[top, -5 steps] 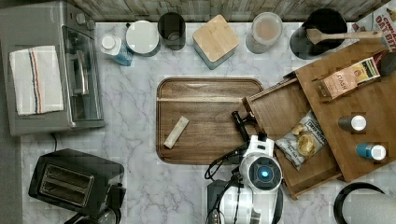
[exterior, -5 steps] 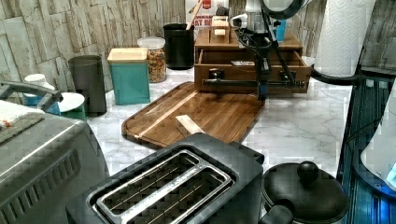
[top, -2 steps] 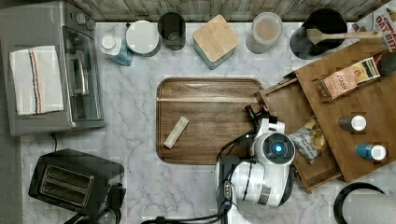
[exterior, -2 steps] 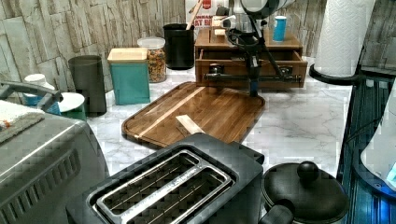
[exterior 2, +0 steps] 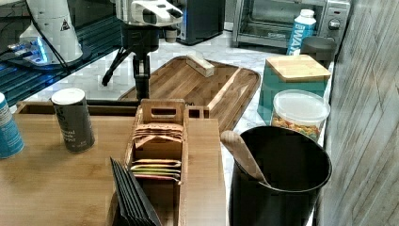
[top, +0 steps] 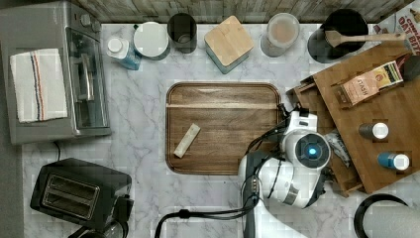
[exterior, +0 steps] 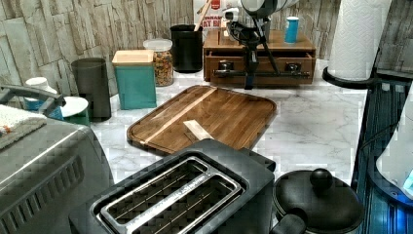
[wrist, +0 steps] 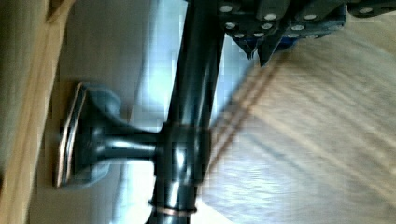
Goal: Close the drawer.
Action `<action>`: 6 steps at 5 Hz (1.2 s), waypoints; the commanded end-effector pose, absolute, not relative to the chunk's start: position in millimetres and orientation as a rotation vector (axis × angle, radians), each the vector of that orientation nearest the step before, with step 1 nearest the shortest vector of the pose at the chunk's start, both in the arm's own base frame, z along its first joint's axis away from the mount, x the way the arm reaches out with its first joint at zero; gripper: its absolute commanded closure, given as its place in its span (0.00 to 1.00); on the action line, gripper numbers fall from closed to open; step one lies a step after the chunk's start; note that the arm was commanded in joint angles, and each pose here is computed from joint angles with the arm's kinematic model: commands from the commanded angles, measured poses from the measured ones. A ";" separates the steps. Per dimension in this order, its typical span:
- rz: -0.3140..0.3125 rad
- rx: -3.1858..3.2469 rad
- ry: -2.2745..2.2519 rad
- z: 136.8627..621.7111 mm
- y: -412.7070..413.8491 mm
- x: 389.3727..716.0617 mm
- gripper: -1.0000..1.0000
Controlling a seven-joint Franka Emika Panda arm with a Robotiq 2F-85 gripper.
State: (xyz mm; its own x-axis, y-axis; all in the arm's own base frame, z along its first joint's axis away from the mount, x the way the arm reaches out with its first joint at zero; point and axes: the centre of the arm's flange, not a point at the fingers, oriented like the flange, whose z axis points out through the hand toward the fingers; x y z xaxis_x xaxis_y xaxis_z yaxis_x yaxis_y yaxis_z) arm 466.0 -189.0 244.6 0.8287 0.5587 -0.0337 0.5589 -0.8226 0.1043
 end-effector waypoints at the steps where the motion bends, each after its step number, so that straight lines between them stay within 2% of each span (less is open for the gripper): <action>1: 0.154 2.667 0.788 382.5 -362.3 552.1 1.00; 2: 0.224 2.644 0.795 383.3 -390.2 564.4 1.00; 3: 0.277 2.613 0.798 392.4 -412.7 563.4 1.00; 6: 0.277 2.613 0.797 392.3 -412.6 563.4 1.00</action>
State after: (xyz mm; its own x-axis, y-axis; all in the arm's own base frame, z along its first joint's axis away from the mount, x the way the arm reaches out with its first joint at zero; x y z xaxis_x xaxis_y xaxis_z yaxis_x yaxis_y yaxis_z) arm 526.1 -265.6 251.4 0.7982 0.6007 -0.0446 0.5983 -0.7992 -0.0574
